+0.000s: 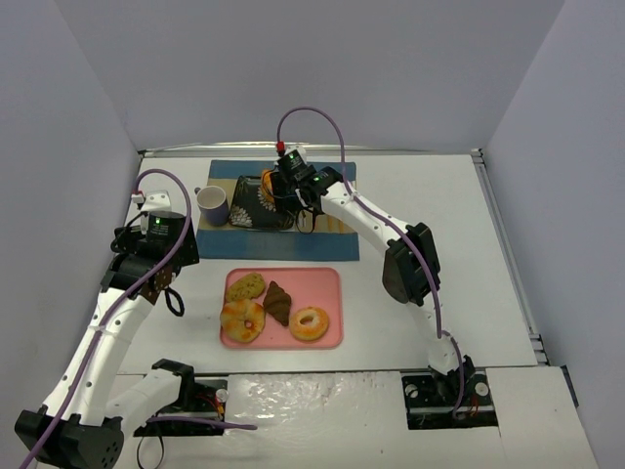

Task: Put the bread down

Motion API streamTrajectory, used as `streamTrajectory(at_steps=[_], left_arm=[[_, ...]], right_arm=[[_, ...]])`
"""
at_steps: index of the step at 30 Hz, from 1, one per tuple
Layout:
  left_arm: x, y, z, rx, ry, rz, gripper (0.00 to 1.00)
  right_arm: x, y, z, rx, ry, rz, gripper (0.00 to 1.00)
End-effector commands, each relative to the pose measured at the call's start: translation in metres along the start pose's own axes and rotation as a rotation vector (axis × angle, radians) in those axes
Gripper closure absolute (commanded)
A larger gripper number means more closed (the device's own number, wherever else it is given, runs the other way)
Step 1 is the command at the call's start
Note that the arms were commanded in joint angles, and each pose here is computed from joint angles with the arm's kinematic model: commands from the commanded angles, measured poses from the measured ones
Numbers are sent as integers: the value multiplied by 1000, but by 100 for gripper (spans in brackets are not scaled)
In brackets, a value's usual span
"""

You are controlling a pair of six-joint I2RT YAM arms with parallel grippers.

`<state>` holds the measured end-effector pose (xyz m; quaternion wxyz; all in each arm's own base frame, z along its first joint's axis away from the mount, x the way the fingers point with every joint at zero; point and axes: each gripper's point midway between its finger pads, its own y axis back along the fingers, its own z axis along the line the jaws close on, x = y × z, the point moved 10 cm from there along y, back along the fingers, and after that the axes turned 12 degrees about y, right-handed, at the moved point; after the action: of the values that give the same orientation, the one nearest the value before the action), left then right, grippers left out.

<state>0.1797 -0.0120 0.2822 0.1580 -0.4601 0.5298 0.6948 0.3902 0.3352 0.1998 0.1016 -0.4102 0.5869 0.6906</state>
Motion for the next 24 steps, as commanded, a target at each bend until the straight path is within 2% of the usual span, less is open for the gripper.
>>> streamTrajectory(at_steps=[1, 7, 15, 20, 24], left_arm=[[-14, 5, -2, 5, 45, -51, 3], [-14, 3, -3, 4, 44, -49, 3], [-14, 2, -3, 0, 51, -54, 3], [-12, 3, -2, 5, 64, -55, 3], [-10, 4, -1, 6, 63, -53, 3]], right_arm=[[-36, 46, -3, 10, -10, -159, 42], [-45, 70, -2, 6, -13, -202, 41], [-24, 115, 0, -45, -43, -125, 41], [36, 134, 6, -91, -21, 53, 42], [66, 161, 23, -151, 20, 119, 42]])
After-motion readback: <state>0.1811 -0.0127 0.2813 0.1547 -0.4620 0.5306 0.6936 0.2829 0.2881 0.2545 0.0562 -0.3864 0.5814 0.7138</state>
